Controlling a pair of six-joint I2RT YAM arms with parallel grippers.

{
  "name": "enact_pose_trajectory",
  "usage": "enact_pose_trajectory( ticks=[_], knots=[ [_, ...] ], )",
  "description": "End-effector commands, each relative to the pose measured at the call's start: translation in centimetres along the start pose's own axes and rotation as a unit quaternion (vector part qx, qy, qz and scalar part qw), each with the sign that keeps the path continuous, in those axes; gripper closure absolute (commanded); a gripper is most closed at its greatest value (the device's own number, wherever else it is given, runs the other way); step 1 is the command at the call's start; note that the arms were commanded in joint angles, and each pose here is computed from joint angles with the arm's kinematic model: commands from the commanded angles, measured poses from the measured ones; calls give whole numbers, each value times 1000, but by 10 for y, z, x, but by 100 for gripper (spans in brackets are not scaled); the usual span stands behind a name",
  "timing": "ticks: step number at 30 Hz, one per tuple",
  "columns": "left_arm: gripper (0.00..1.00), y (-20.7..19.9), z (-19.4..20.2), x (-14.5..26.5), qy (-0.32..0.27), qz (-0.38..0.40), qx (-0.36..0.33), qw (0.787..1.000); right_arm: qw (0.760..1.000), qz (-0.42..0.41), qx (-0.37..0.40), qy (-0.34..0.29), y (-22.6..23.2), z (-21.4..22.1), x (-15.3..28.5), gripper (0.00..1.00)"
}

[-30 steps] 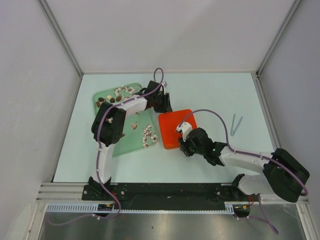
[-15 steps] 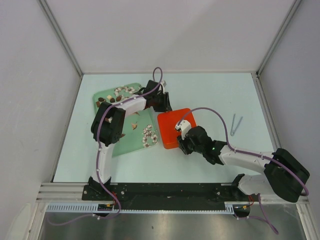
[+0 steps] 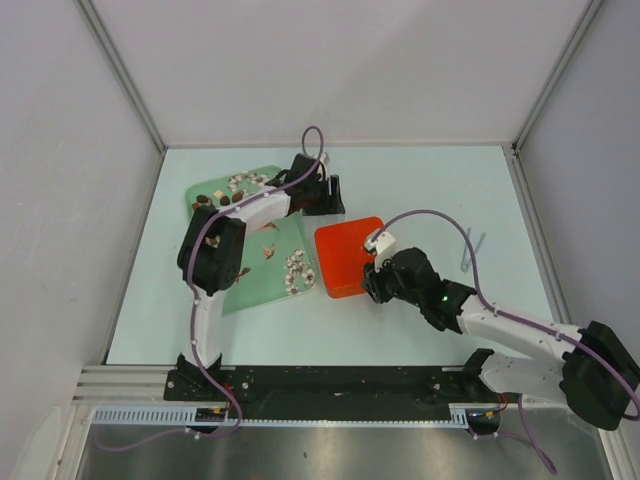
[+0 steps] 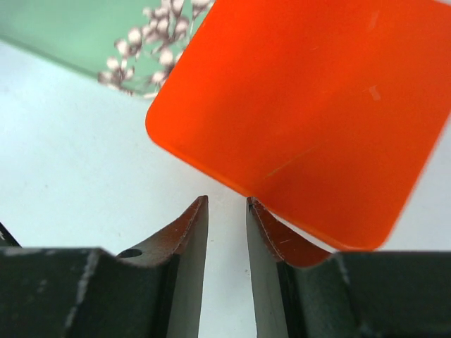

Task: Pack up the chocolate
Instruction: Close the box lid on the packing box.

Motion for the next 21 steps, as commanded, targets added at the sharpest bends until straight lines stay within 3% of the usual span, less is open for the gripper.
enact_pose_trajectory(
  ticks=[1,7,12,15,21],
  knots=[
    [28,-40,-69,73,-134,27,-7,991,997,28,-53,-47,-22,-37,21,67],
    [20,-36,-61,125,-194,28,41,980,990,68,-116,-51,-54,-39,24,62],
    [13,-20,-20,153,-209,45,80,974,969,106,-217,-51,-94,-31,22,48],
    [11,-14,6,159,-202,56,99,973,963,105,-244,-52,-105,-28,19,41],
    [9,-21,50,152,-160,85,101,978,958,93,-267,-52,-112,-28,6,40]
  ],
)
Point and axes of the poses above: each gripper's point midway between its finger pads, its own x axis back along the fingers, its own y axis along the line the jaws close on, z = x × y, the point moved 1 cm from there along x, back along the fingers, and after that the axes turned 9 degrees about x, right-handed, at the moved point
